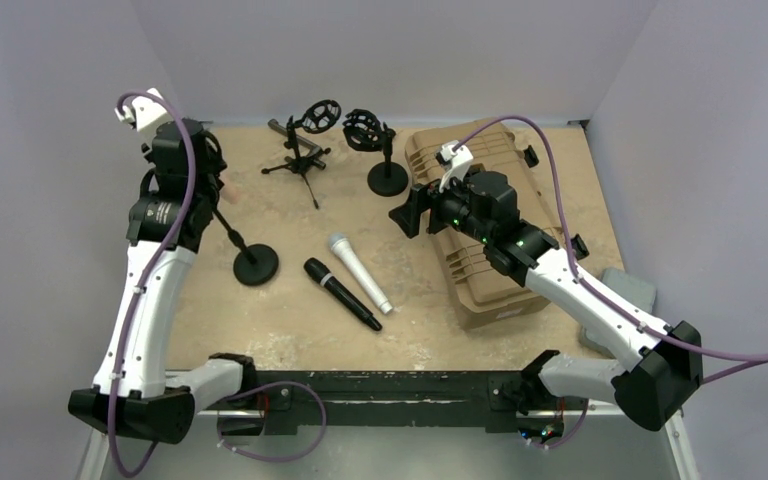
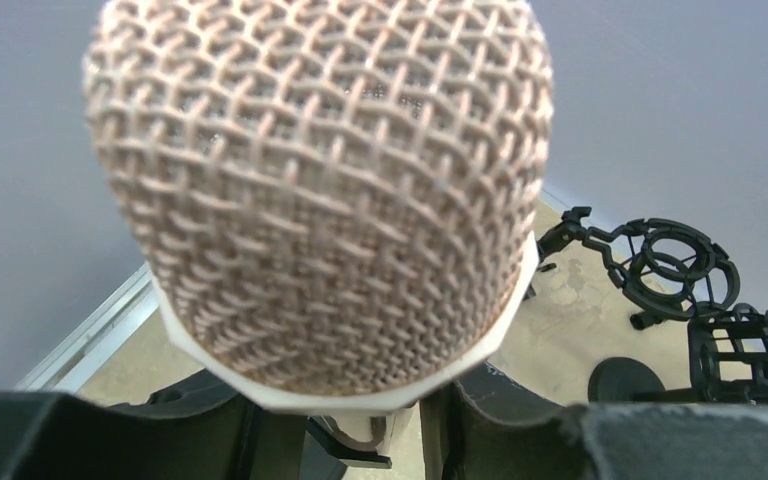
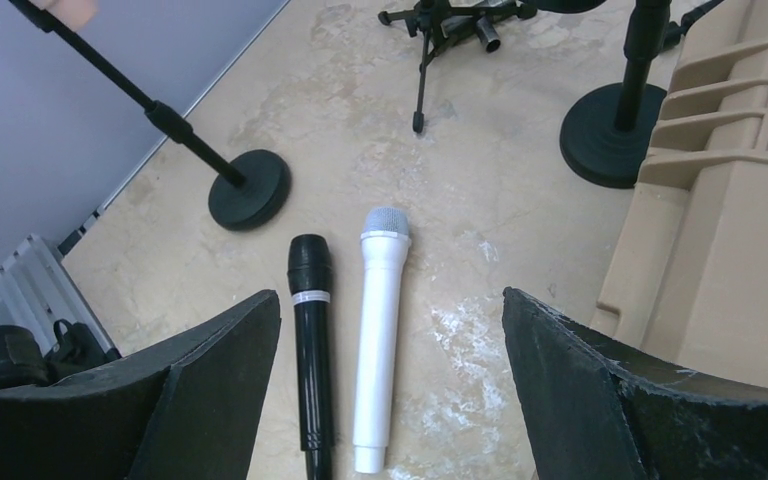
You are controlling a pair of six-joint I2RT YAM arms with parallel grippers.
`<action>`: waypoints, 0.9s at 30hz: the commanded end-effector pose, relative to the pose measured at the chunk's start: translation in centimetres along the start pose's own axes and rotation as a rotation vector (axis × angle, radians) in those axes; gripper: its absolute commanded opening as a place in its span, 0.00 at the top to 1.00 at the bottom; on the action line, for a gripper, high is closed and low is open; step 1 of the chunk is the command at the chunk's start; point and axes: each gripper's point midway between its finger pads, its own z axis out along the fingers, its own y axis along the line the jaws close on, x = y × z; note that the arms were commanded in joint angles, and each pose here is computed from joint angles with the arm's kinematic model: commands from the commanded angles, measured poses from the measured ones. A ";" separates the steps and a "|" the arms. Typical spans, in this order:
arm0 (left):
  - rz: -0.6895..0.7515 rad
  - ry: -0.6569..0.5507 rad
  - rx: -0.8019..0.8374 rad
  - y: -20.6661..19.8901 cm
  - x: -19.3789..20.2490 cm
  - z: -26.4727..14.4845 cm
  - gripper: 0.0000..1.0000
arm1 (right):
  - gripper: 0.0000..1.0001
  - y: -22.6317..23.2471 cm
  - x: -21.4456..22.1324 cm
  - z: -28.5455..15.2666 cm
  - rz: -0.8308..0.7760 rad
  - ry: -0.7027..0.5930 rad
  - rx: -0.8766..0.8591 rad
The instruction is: Remove the microphone from the stand
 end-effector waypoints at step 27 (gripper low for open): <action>-0.012 -0.054 0.252 -1.3 0.8 -7.4 0.00 | 0.12 7.9 -5.5 3.6 -0.042 -0.157 -0.119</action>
